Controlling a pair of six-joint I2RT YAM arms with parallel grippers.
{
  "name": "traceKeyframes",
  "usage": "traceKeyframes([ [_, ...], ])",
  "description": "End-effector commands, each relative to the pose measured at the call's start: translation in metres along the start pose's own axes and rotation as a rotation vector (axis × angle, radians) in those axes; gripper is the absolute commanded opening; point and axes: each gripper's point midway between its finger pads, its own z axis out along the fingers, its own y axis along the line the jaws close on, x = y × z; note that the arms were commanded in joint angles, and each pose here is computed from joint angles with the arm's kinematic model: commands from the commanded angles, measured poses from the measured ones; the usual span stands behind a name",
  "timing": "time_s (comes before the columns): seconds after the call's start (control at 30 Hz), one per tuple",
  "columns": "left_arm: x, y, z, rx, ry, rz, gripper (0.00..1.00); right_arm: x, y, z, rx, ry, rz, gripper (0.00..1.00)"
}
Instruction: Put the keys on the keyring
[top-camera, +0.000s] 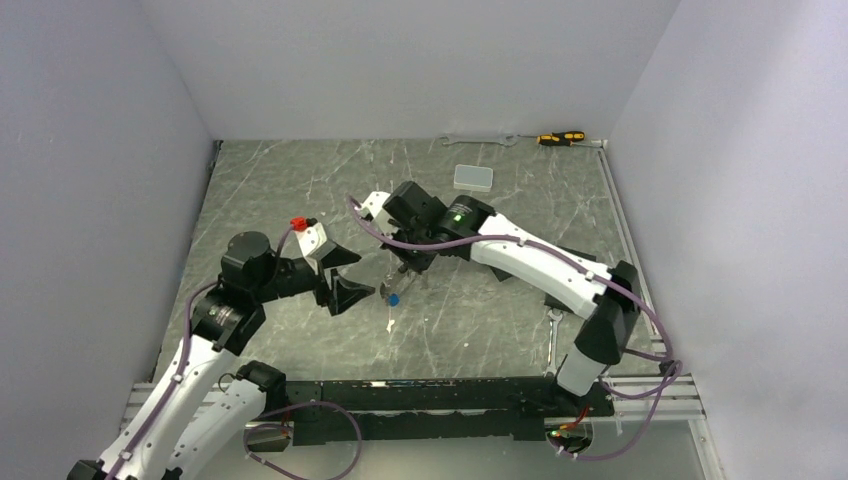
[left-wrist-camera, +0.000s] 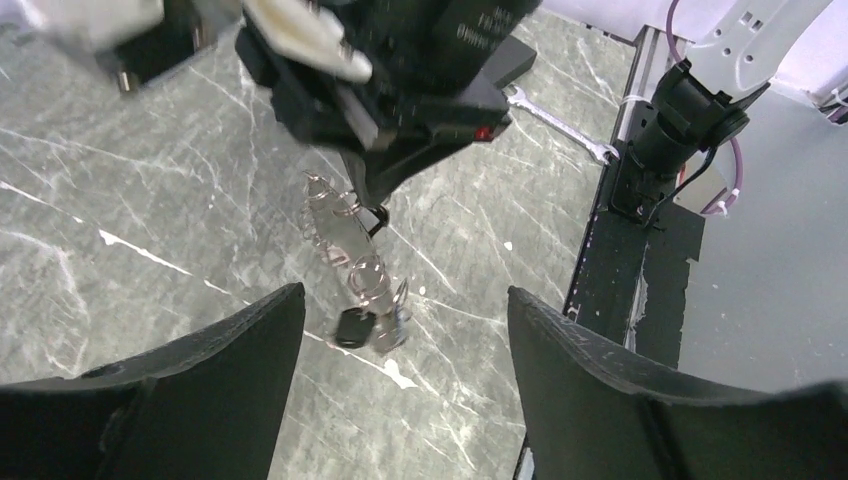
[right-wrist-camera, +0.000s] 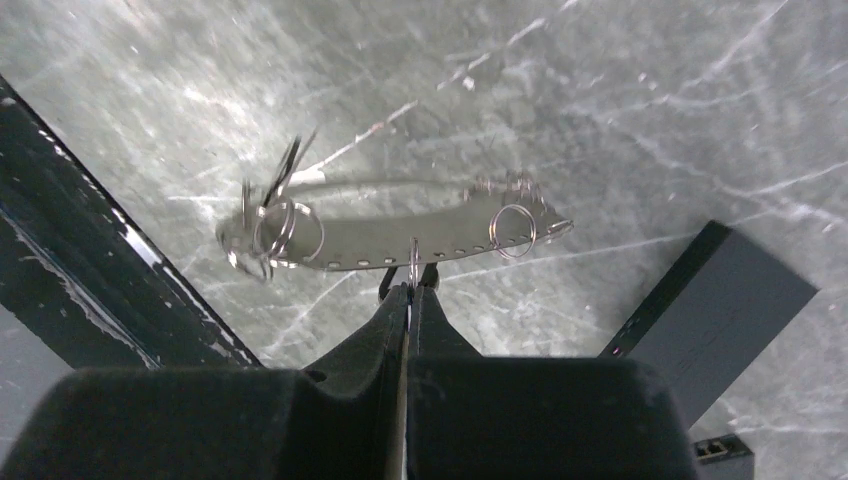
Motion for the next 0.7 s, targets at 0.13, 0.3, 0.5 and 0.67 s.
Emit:
traceKeyframes([
  [0.13, -0.011, 0.012, 0.011, -0.021, 0.002, 0.039, 0.74, 0.048, -0.016, -0.006, 0.019, 0.120, 0.171, 0.00],
  [0.3, -0.012, -0.003, 0.018, 0.091, 0.000, 0.034, 0.69, 0.025, 0.005, -0.028, -0.133, -0.047, 0.159, 0.00],
  [0.5, -0.021, -0.029, 0.017, 0.214, -0.031, 0.050, 0.64, 0.001, 0.023, -0.038, -0.263, -0.162, 0.049, 0.00],
  [0.67, -0.019, -0.038, 0.017, 0.255, -0.033, 0.045, 0.60, -0.019, 0.043, -0.060, -0.382, -0.303, -0.067, 0.00],
])
